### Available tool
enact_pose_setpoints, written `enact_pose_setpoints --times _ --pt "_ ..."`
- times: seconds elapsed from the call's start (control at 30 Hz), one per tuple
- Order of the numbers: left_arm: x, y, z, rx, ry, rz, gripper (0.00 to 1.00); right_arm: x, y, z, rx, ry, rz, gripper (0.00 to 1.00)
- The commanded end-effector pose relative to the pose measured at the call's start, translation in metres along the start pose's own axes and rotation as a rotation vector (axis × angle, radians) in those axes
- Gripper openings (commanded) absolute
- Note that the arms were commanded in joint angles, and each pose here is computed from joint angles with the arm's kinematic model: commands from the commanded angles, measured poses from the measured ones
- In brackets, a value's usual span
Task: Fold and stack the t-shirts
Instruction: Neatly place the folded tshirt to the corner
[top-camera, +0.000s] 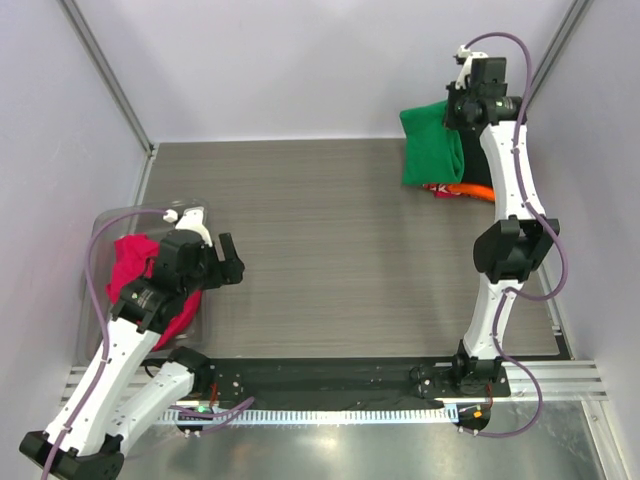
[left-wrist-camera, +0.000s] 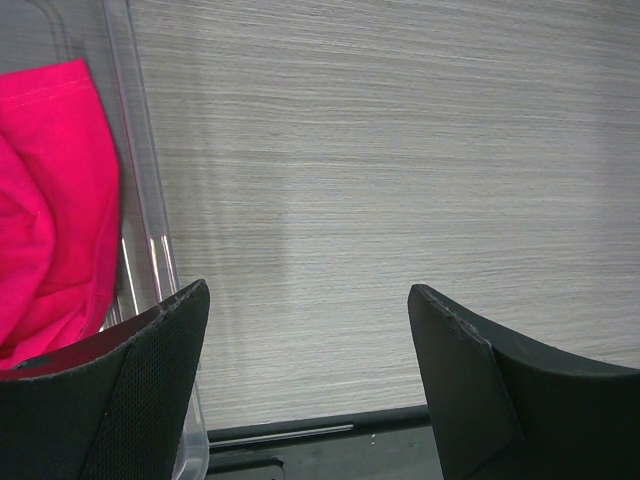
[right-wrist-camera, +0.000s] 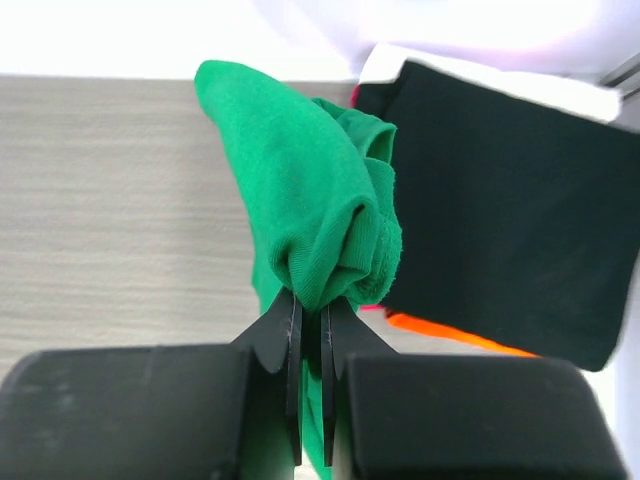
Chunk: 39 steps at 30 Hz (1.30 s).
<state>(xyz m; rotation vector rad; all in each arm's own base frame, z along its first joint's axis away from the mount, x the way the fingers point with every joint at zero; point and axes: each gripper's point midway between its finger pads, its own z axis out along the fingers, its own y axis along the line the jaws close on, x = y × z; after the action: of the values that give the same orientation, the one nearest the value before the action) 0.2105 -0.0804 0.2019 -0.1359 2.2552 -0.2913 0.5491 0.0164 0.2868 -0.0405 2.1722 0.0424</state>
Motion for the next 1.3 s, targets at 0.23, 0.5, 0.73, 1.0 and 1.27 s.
enact_pose_setpoints --times 0.23,0.5,0.73,1.0,1.27 --pt "-0.006 -0.005 0.004 0.021 -0.021 -0.015 0.82 -0.056 -0.04 -0.028 0.043 -0.172 0.004 0.01" --pt "-0.004 -0.006 0.007 0.023 -0.007 -0.013 0.82 -0.044 -0.075 -0.009 0.092 -0.142 0.021 0.01" --pt "-0.003 -0.007 0.008 0.023 0.0 -0.012 0.82 -0.036 -0.125 0.012 0.137 -0.139 0.06 0.01" --pt "-0.002 -0.008 0.009 0.03 0.006 -0.012 0.82 -0.003 -0.233 0.055 0.307 -0.164 0.236 0.63" --pt "-0.005 -0.006 0.005 0.027 -0.015 -0.016 0.82 -0.002 -0.21 0.066 0.286 -0.153 0.279 1.0"
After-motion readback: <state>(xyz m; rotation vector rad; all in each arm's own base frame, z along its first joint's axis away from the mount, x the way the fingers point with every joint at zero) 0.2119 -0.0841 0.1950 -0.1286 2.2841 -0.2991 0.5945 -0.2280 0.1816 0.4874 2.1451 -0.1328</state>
